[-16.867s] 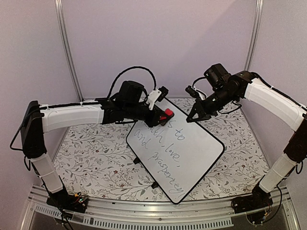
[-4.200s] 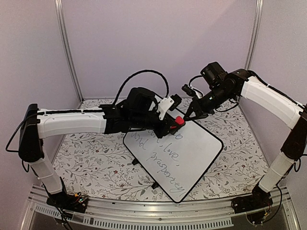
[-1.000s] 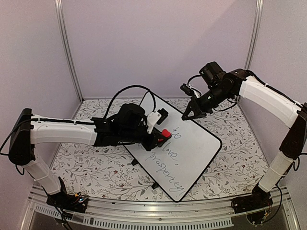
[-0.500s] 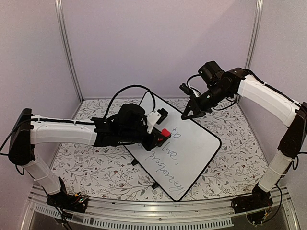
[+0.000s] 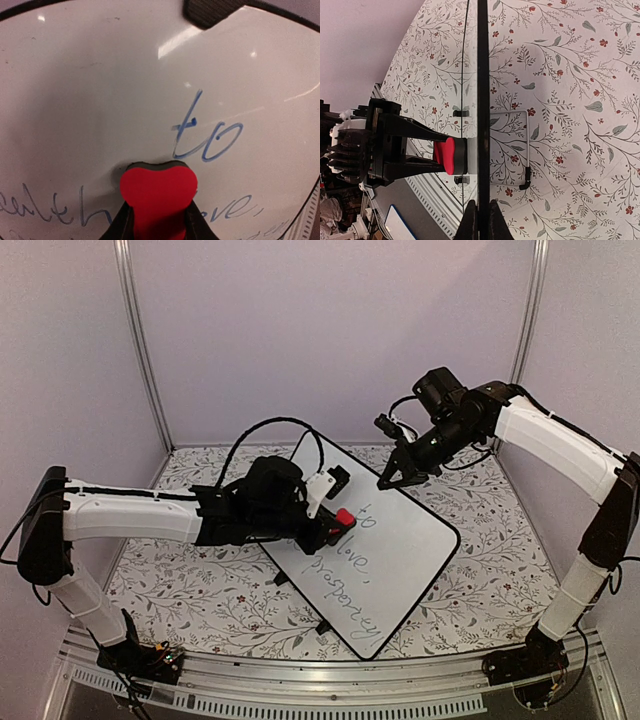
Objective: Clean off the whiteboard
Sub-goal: Erase the center of the whiteboard.
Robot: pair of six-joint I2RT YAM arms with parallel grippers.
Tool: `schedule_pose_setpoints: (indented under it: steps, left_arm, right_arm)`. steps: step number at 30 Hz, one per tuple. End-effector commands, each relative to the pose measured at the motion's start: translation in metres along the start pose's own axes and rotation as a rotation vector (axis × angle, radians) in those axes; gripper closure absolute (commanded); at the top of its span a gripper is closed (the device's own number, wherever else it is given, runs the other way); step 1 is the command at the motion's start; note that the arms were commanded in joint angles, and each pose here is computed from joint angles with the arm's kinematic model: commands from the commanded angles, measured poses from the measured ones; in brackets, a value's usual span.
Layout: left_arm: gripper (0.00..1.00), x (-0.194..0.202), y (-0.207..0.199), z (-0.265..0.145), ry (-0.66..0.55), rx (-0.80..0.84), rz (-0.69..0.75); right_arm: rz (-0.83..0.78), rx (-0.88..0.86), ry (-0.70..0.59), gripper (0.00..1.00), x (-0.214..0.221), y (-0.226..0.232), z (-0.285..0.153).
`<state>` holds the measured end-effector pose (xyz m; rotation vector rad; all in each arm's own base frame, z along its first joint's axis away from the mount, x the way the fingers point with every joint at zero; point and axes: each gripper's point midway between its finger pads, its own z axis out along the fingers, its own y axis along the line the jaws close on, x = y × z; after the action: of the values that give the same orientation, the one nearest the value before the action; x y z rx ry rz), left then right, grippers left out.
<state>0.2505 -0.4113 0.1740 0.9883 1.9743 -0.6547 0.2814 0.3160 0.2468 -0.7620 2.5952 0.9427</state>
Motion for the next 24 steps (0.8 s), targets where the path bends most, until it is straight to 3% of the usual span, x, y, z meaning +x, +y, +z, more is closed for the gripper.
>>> schedule_pose_setpoints:
  steps: [1, 24]
  left_arm:
    - [1.00, 0.0021, -0.0080, 0.0005, 0.003, 0.010, 0.014]
    - [1.00, -0.0060, -0.0074, -0.0009, -0.043, -0.007, 0.020]
  right_arm:
    - [-0.049, -0.111, 0.010, 1.00, -0.0011, 0.0358, 0.0038]
    - [-0.028, -0.114, 0.017, 1.00, -0.0017, 0.0348, 0.0064]
